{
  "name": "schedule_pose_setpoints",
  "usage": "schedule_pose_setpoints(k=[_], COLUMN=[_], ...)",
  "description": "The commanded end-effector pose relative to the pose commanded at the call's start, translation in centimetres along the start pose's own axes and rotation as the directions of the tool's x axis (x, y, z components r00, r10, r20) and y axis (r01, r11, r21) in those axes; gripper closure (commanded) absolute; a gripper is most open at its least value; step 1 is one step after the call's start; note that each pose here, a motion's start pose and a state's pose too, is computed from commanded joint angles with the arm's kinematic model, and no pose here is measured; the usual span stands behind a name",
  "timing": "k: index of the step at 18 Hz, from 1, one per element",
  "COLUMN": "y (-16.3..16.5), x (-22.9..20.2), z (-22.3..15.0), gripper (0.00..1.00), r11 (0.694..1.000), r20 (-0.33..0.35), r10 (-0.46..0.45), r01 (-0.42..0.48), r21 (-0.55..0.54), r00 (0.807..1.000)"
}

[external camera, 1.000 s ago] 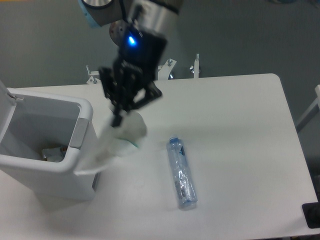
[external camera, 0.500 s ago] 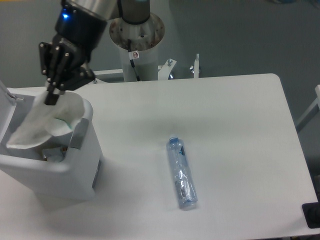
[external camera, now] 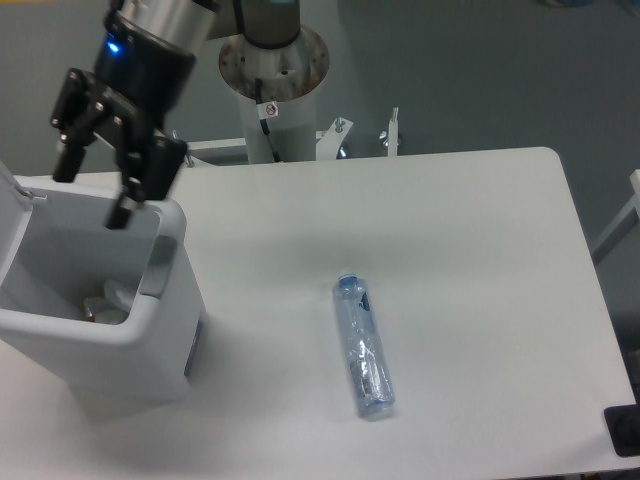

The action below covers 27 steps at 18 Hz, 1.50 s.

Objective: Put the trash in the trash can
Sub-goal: 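Move the open gripper over the clear water bottle, then lower the gripper and close it around the bottle's body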

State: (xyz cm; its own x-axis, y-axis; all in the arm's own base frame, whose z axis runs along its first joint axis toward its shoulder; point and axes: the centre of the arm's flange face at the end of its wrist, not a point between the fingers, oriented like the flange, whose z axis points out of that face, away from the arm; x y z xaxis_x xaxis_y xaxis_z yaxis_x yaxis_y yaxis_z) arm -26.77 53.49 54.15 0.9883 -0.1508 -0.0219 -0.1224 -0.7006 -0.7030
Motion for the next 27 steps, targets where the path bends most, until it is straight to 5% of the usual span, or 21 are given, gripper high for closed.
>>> schedule_pose_setpoints(k=[5, 7, 11, 15, 17, 27], y=[8.8, 11.7, 16.0, 19.6, 19.6, 18.9], x=[-11.1, -13.8, -17.6, -18.4, -18.3, -20.0], z=[2.9, 4.4, 8.8, 13.0, 15.4, 21.4], gripper=[0.0, 0.0, 0.0, 0.0, 0.0, 0.0], r11=[0.958, 0.917, 0.849, 0.728, 0.696, 0.588], r20=[0.135, 0.201, 0.268, 0.261, 0.252, 0.262], r10=[-0.22, -0.29, -0.309, -0.369, -0.357, -0.451], r01=[0.24, 0.332, 0.392, 0.452, 0.436, 0.505], r21=[-0.154, -0.219, -0.354, -0.516, -0.57, -0.632], r00=[0.966, 0.935, 0.912, 0.892, 0.9, 0.853])
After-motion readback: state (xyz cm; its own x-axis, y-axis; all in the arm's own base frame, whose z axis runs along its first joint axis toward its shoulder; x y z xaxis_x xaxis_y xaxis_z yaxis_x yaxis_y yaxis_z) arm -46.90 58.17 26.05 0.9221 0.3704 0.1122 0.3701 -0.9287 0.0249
